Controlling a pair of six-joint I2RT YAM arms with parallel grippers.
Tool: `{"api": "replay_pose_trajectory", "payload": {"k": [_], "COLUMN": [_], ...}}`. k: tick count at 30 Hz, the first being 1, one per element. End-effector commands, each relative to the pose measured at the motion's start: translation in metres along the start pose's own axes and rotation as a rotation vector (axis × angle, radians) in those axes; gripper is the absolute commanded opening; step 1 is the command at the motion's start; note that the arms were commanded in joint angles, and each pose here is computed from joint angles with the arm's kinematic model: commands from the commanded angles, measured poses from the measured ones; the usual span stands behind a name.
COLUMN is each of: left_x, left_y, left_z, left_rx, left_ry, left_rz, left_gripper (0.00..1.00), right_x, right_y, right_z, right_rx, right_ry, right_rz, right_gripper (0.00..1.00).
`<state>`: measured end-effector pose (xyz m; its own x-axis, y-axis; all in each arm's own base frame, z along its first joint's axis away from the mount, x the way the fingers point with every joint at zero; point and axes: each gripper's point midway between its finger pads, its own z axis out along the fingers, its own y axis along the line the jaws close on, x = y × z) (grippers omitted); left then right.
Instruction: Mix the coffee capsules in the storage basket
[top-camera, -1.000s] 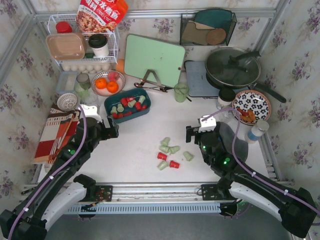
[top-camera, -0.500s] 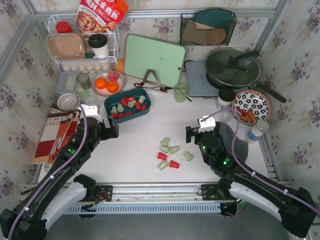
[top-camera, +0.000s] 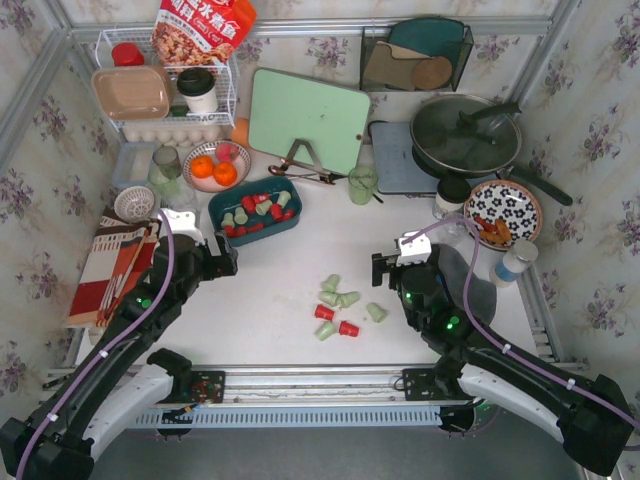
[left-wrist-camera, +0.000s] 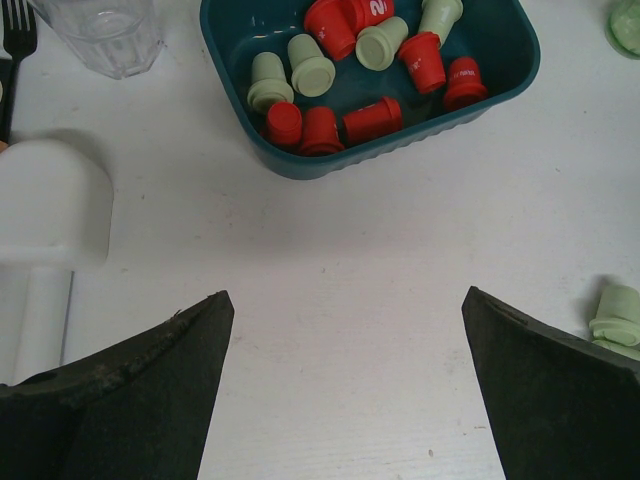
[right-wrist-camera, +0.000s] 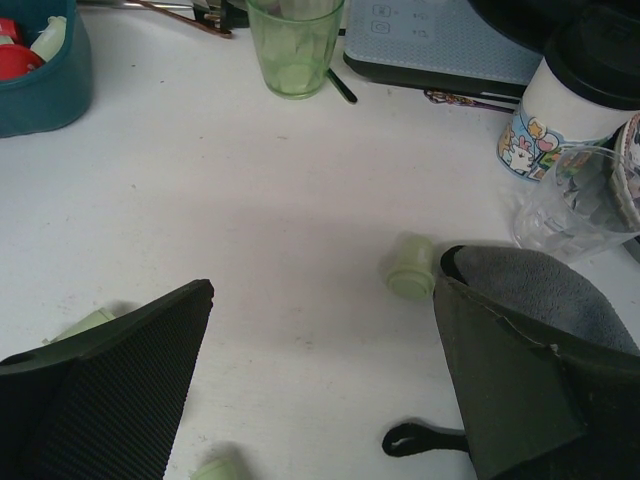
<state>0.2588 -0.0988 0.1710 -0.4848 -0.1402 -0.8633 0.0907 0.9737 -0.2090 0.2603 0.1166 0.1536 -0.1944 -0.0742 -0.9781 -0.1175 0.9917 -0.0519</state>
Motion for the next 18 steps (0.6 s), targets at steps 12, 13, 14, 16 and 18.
{"api": "replay_pose_trajectory", "payload": {"k": [12,13,14,16,18], "left_x": [-0.003,-0.002,-0.001,0.002,0.005], "left_y": [0.06,0.062,0.063,0.065,0.067], "left_z": [0.009,0.011,0.013,0.015,0.018], "left_rx": [-0.311,-0.317,-0.32,-0.326,-0.33], "left_ry": [-0.142,-0.153,-0.16,-0.163,-0.16], "left_rz": [0.021,0.028,0.031,0.042,0.054], "left_gripper": [0.99,0.99,0.99,0.99,0.99], "right_x": [0.002,0.018,0.024,0.027,0.022], "right_y": [-0.106,-0.127,-0.136,-0.148,-0.15], "right_z": [0.016,0.023,0.028,0.036,0.041], "right_rx": [0.361,0.424,0.441,0.487,0.479], "right_ry": [-0.333,-0.28,-0.263,-0.246,-0.271], "right_rz": [0.17,0.202,0.236,0.249,0.204], "right_gripper": [1.0,1.0,1.0,1.0,1.0]}}
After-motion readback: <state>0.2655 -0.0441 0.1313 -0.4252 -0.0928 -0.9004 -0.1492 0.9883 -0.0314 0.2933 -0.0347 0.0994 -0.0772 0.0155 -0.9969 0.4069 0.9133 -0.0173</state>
